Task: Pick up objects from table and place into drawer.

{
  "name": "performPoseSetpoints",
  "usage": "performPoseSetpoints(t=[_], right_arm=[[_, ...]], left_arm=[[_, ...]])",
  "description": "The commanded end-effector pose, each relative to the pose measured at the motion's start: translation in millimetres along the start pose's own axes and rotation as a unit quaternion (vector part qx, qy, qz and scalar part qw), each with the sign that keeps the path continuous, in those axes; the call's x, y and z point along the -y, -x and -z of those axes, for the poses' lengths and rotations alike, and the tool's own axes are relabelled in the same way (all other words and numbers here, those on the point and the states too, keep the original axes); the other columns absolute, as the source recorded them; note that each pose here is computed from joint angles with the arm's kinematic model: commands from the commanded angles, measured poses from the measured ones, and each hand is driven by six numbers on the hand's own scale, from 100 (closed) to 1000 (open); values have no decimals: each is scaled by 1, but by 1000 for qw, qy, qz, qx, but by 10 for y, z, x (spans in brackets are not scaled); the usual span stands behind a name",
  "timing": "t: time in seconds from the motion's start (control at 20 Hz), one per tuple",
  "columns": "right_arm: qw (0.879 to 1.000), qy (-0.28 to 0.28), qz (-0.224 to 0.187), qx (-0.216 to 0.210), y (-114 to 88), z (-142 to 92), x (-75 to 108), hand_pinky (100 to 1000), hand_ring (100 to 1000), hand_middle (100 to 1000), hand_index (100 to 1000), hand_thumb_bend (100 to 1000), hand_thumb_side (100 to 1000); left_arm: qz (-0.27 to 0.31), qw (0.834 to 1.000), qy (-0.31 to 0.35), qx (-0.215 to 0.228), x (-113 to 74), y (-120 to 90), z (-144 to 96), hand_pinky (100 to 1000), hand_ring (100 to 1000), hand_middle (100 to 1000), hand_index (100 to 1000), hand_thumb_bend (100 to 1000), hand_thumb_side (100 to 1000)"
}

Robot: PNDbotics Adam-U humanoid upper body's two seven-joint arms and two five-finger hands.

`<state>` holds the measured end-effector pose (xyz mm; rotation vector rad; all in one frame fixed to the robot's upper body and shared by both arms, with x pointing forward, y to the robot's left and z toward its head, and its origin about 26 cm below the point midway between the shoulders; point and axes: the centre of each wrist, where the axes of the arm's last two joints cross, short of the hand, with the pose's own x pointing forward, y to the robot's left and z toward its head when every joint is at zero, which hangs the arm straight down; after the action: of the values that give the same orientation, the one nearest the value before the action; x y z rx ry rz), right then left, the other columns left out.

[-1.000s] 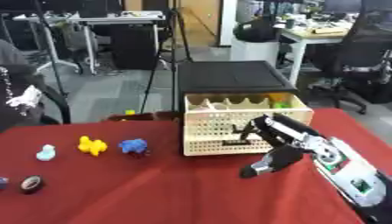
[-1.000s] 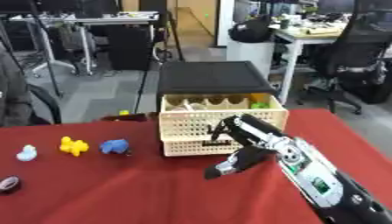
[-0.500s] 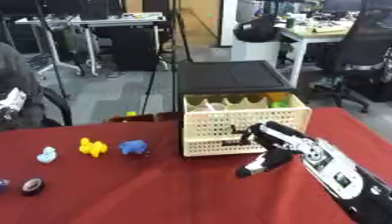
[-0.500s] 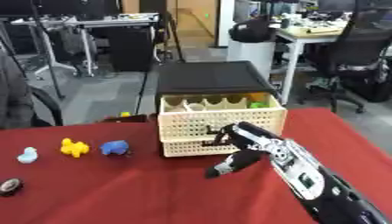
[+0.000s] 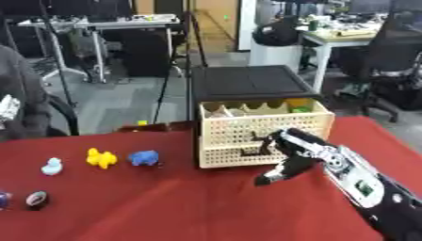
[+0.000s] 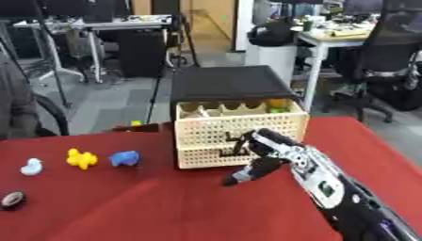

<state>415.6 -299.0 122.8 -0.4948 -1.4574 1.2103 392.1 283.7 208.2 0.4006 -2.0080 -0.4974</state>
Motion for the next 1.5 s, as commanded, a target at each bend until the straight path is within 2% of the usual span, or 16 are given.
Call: performPoseSetpoints(t=[0.05,0.55,1.05,1.5], right_arm=[[999,25,-21,-12,15,-7,159,100,100,100,829,1000,544],[996,67,-46,-20,-14,-6,325,100,100,100,839,1000,613],[993,99,-54,-23,-20,-43,481,100,100,100,841,1000,631],[991,114,-58,-41,70,-99,558,100,100,100,843,1000,627]], left_arm=[[4,1000,-11,12,-80,-74,30,648,648,591,759,213,531],[2,1000,-11,9,-63,-61,23,648,647,590,759,191,546],[0,1000,-11,11,-54,-73,26,648,647,589,758,183,556],[-3,1000,-11,22,-47,-124,30,648,647,589,758,179,560]])
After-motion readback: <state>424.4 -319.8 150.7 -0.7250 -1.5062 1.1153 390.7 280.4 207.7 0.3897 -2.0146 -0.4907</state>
